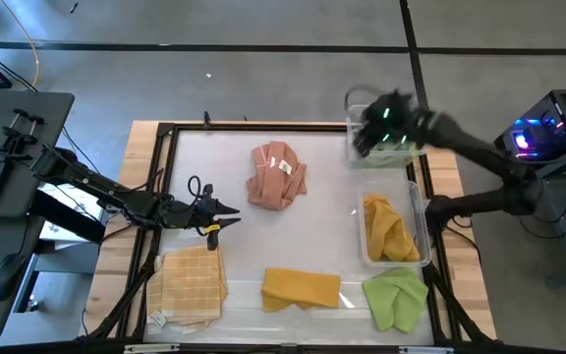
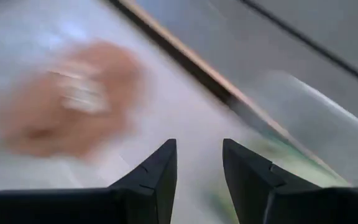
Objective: Sort towels by color in basket
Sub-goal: Put the brown kitchen towel into the bottom transparent bin
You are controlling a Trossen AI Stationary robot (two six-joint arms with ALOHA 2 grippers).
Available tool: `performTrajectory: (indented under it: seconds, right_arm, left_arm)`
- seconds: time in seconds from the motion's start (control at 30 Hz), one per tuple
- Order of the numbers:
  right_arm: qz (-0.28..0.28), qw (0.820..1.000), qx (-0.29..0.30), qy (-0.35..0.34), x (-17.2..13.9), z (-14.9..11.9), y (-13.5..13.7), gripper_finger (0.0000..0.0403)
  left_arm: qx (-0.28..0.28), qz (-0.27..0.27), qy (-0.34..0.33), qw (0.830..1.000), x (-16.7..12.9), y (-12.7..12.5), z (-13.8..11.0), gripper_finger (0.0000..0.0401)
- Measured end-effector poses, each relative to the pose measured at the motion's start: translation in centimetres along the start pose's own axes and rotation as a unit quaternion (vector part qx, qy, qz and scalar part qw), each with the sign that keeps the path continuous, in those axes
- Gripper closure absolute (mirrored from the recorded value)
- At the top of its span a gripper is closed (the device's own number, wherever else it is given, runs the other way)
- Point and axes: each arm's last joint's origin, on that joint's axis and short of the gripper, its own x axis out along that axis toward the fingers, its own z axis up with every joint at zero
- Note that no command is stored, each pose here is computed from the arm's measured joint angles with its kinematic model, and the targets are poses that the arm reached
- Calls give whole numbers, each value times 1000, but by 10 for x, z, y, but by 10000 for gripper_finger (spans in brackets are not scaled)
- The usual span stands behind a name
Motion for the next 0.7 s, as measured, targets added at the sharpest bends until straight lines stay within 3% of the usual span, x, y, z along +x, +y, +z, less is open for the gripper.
performTrajectory:
  seconds: [0.1, 0.17, 0.3, 0.47, 0.7]
  right_arm:
    - [102, 989, -58, -86, 14, -14, 58, 279]
    - [159, 970, -117, -141, 24, -27, 94, 279]
    - [213, 930, -211, -211, 48, -48, 150, 279]
    - [201, 934, -238, -176, 88, -42, 183, 260]
    - [159, 952, -241, -100, 153, -12, 196, 180]
  left_arm:
    - [0, 13, -3, 1000, 0, 1, 0, 307]
    - [-1, 19, -6, 1000, 0, 1, 1, 307]
    - [-4, 19, -15, 1000, 0, 1, 2, 307]
    - [16, 18, -20, 999, 0, 1, 4, 307]
    - [28, 20, -24, 999, 0, 1, 5, 307]
